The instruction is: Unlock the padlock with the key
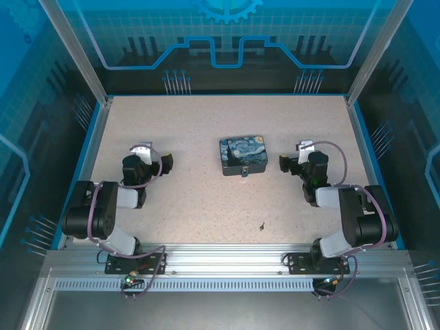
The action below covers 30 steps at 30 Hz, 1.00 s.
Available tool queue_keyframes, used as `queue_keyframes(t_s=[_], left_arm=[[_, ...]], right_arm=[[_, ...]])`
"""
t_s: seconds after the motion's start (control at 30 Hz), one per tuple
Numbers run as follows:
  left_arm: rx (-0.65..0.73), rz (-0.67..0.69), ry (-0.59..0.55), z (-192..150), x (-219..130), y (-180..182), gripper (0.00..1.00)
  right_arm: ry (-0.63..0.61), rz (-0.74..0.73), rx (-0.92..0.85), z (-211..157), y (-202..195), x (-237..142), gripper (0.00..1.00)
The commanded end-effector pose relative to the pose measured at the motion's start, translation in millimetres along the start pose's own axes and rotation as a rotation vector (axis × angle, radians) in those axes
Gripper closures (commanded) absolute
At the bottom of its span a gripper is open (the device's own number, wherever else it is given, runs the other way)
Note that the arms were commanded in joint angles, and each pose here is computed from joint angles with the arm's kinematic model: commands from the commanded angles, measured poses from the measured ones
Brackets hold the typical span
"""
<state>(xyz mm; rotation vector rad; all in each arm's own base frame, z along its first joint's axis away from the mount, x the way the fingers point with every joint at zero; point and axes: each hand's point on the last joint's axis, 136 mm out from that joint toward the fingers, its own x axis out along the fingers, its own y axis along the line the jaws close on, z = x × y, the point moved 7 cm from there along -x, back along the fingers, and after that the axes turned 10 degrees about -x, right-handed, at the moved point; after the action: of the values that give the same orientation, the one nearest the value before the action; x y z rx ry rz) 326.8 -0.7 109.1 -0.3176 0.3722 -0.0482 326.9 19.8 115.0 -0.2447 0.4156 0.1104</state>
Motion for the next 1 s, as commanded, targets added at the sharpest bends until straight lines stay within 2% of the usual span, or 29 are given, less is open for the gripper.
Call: queue_keyframes(t_s=[0.0, 0.53, 0.7, 0.87, 0.97], left_arm=[[0.029, -0.033, -0.023, 9, 1, -6, 0.01], [0.029, -0.031, -0.022, 9, 1, -6, 0.01], [0.015, 0.010, -0.038, 10, 0, -2, 0.01], [-0.012, 0.072, -0.099, 25, -18, 0, 0.01], [-0.022, 0.094, -0.106, 37, -27, -3, 0.01]], right_arm=[[-0.025, -0.019, 0.002, 8, -2, 2, 0.00], [-0.024, -0.020, 0.002, 8, -3, 2, 0.00], [-0.025, -0.018, 0.006, 7, -3, 2, 0.00], [-0.039, -0.063, 0.061, 13, -16, -9, 0.00], [0.006, -0.054, 0.100, 22, -23, -16, 0.00]])
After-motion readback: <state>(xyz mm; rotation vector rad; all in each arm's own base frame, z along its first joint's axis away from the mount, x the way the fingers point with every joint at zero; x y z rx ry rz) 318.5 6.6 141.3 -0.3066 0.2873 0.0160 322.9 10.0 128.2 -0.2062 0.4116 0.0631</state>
